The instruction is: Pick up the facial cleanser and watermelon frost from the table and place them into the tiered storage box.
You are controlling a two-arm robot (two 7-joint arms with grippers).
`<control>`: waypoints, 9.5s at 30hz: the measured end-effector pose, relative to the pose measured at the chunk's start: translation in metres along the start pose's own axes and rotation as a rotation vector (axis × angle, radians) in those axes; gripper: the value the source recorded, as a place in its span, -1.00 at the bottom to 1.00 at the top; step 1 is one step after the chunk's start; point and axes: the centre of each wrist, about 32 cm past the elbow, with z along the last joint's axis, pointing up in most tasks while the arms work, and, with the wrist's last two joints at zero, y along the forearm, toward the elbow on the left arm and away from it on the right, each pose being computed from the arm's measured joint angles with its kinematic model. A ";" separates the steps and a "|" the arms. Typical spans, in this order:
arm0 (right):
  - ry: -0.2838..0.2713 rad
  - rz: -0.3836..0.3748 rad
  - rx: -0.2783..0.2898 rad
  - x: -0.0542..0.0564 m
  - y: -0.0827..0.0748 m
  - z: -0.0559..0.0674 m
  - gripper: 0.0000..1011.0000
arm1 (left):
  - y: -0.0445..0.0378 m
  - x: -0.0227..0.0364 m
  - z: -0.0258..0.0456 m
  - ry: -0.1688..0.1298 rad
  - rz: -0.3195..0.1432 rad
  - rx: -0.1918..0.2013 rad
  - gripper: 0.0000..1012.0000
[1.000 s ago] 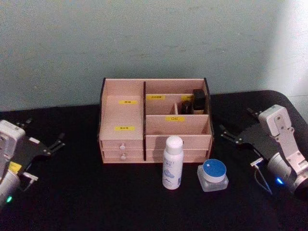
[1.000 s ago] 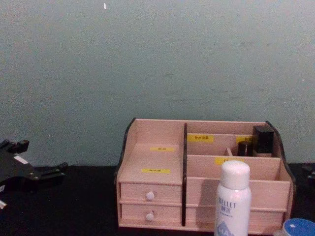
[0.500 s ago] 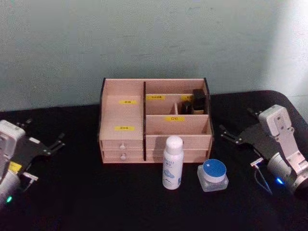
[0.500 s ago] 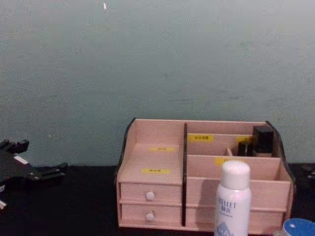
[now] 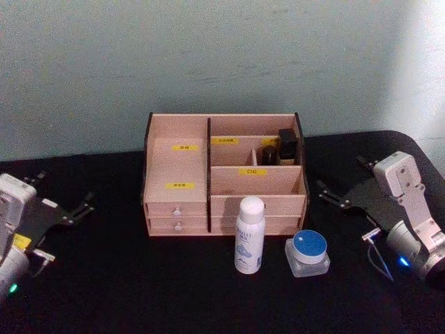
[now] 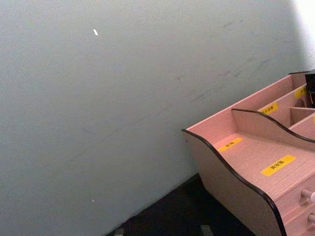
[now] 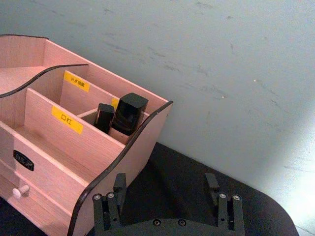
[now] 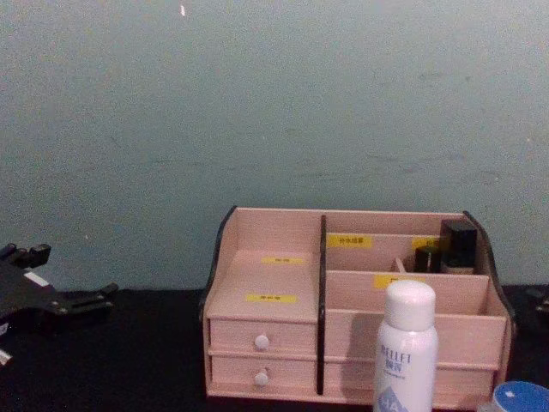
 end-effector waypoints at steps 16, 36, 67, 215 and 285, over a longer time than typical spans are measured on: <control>0.031 0.011 0.066 0.007 -0.011 -0.003 0.98 | 0.0000 0.0000 0.0000 0.000 0.000 0.000 0.98; 0.095 0.351 0.198 0.022 -0.047 0.009 0.98 | 0.0000 0.0000 0.0000 0.000 0.000 0.000 0.98; 0.266 0.631 0.132 -0.008 -0.016 -0.001 0.98 | 0.0000 0.0000 0.0000 0.000 0.000 0.000 0.98; 0.281 0.438 0.204 -0.004 0.105 0.085 0.18 | 0.0000 0.0000 0.0000 0.000 0.000 0.000 0.98; 0.309 0.386 0.061 -0.010 0.147 0.061 0.18 | 0.0000 0.0000 0.0000 0.000 0.000 0.000 0.98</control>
